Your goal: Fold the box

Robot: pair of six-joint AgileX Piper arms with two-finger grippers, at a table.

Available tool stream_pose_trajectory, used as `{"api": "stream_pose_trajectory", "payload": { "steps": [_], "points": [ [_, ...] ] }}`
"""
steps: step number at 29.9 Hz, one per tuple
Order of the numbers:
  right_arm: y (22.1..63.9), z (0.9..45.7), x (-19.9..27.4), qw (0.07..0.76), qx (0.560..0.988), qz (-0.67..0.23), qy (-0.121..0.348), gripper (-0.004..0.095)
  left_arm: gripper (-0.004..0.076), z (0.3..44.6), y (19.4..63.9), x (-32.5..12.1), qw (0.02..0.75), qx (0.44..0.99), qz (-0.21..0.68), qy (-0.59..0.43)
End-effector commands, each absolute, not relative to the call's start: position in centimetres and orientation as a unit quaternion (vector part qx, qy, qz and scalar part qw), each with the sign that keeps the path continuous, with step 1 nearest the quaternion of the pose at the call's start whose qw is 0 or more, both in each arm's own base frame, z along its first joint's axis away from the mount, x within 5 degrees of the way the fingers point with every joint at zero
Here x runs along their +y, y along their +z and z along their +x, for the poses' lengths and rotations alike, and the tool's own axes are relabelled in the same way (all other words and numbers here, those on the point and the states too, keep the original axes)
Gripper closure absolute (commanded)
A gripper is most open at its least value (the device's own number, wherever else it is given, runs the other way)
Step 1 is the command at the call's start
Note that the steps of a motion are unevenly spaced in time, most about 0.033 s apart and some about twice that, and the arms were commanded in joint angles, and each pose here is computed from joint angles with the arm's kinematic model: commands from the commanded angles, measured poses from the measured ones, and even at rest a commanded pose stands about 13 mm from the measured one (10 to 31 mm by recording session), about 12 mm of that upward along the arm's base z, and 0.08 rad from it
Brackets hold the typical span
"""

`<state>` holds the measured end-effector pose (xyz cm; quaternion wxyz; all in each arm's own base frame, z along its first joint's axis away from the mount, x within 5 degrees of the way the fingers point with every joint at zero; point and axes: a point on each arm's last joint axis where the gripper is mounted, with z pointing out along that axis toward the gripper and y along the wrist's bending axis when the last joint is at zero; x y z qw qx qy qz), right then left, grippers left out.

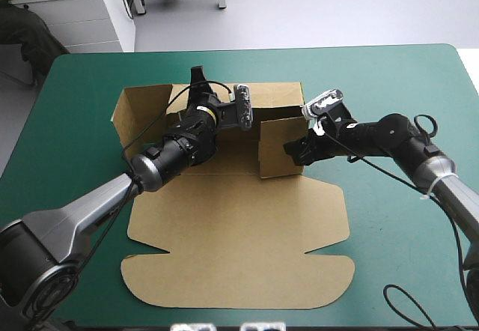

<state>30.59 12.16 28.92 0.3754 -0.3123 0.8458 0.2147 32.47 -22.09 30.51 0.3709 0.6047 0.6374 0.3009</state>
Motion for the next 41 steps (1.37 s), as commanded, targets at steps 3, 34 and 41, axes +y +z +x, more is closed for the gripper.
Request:
{"api": "stream_pose_trajectory", "payload": {
  "steps": [3,34,41],
  "points": [
    [30.0,31.4,13.8,0.436,0.826,-0.297,0.196,0.0252,0.0731,30.9,29.1,-23.0,0.341,0.689,0.593,0.239],
    [29.7,30.9,14.8,0.41,0.833,-0.287,0.235,0.0926,0.0719,29.3,28.9,-22.8,0.29,0.732,0.59,0.18],
    [29.8,31.2,14.6,0.423,0.834,-0.274,0.226,0.0925,0.0456,26.4,32.7,-22.8,0.335,0.721,0.587,0.155]
  ]
}}
